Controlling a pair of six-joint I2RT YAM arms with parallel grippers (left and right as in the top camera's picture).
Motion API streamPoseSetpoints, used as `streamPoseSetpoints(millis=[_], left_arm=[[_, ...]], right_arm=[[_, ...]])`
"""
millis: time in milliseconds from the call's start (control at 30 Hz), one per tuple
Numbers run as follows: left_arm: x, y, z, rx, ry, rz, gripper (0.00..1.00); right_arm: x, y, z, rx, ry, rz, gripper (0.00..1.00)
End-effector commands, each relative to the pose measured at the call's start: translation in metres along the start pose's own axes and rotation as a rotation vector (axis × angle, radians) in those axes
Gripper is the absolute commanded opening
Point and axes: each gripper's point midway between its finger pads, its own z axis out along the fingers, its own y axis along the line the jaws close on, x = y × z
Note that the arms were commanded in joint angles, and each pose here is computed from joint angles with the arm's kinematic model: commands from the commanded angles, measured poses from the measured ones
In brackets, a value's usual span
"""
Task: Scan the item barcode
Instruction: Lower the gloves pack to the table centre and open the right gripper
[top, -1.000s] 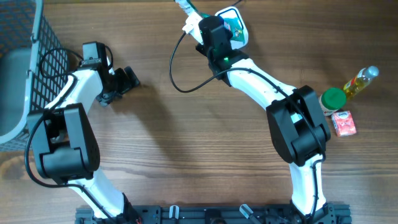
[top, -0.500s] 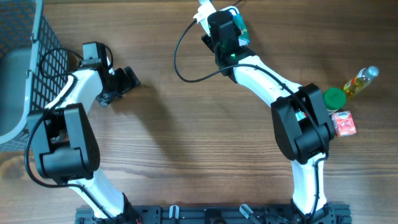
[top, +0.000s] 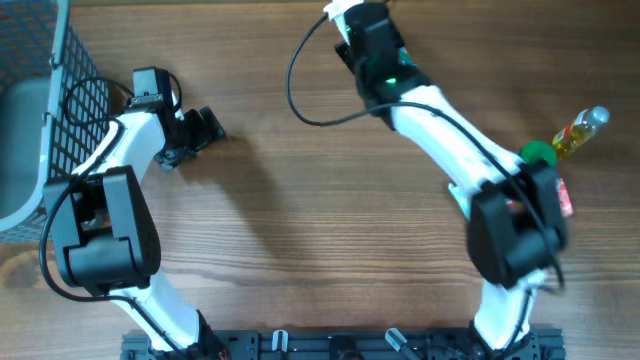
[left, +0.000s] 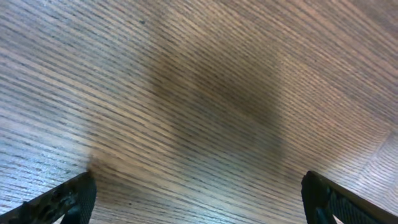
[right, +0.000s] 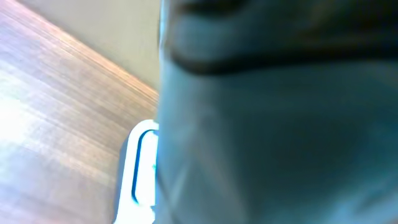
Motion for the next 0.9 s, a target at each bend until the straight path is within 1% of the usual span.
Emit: streamPoseSetpoints(millis=[0,33,67,100,133,167,200,233,333,367,400,433,500,567,700,767,833,867], left_arm=[[0.009,0.017,0.012,-0.041,0.038,-0.026,1.0],[0.009,0.017,0.012,-0.041,0.038,-0.026,1.0],[0.009,0.017,0.012,-0.041,0.038,-0.026,1.0],[0.009,0.017,0.012,-0.041,0.038,-0.026,1.0],[0.009,0.017,0.012,-0.041,0.038,-0.026,1.0],[0.009,0.017,0.012,-0.041,0.038,-0.026,1.0],[0.009,0.017,0.012,-0.041,0.038,-0.026,1.0],[0.009,0.017,0.012,-0.041,0.038,-0.026,1.0],[0.009,0.017,0.012,-0.041,0.038,-0.026,1.0],[0.009,0.017,0.012,-0.041,0.038,-0.026,1.0],[0.009,0.017,0.012,-0.041,0.038,-0.026,1.0],[0.009,0.017,0.012,-0.041,0.038,-0.026,1.0],[0.009,0.017,0.012,-0.041,0.038,-0.026,1.0],[0.009,0.017,0.012,-0.041,0.038,-0.026,1.0],[0.009,0.017,0.012,-0.041,0.038,-0.026,1.0],[0.009,0.017,0.012,-0.041,0.038,-0.026,1.0],[0.009,0.017,0.012,-0.041,0.038,-0.026,1.0],[0.009,0.017,0.012,-0.041,0.038,-0.026,1.0]], right_arm=[[-0.015,0.026,-0.077,-0.365,-0.024,0.01,0.04],[0.002,0.051,-0.097,-0.528,0.044,0.04,0.05],[0.016,0.067,-0.111,-0.631,0.11,0.063,0.1],[0.037,0.085,-0.129,-0.747,0.211,0.092,0.15],[0.054,0.096,-0.14,-0.817,0.293,0.111,0.18],[0.076,0.109,-0.155,-0.896,0.397,0.127,0.13],[0.09,0.118,-0.166,-0.951,0.461,0.138,0.09],[0.103,0.126,-0.17,-0.984,0.502,0.147,0.08],[0.133,0.141,-0.168,-1.005,0.557,0.145,0.09],[0.14,0.146,-0.165,-1.005,0.558,0.146,0.11],[0.147,0.15,-0.163,-1.005,0.56,0.146,0.28],[0.15,0.152,-0.161,-1.004,0.557,0.147,0.52],[0.155,0.156,-0.157,-1.002,0.55,0.146,0.88],[0.157,0.156,-0.155,-0.995,0.546,0.143,0.98],[0.156,0.154,-0.15,-0.965,0.541,0.142,1.0],[0.166,0.137,-0.132,-0.785,0.608,0.206,1.0],[0.179,0.107,-0.111,-0.505,0.685,0.331,1.0],[0.183,0.097,-0.107,-0.414,0.705,0.378,1.0]])
